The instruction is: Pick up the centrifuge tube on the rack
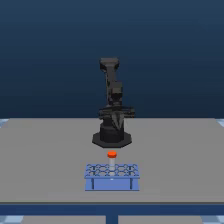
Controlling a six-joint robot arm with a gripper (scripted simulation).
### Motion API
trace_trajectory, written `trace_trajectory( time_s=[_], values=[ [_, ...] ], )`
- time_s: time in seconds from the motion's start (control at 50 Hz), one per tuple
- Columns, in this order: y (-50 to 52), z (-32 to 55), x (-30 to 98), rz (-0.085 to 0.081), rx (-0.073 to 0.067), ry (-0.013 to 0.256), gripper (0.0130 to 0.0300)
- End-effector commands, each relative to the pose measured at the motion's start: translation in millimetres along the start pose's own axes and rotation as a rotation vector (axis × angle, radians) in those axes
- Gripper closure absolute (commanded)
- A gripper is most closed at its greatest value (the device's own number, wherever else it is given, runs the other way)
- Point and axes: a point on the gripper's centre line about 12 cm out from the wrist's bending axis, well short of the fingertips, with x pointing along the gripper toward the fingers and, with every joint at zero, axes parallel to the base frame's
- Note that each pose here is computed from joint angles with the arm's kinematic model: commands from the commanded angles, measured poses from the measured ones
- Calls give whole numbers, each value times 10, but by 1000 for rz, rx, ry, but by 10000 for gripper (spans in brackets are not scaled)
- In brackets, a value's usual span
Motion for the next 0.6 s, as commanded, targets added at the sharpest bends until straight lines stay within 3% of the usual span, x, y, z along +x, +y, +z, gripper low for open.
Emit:
trace_trajectory(
  time_s=[0.02, 0.6],
  values=[
    [0, 0, 0, 0, 0, 0, 130],
    [-3, 1, 8, -1, 0, 1, 130]
  ],
)
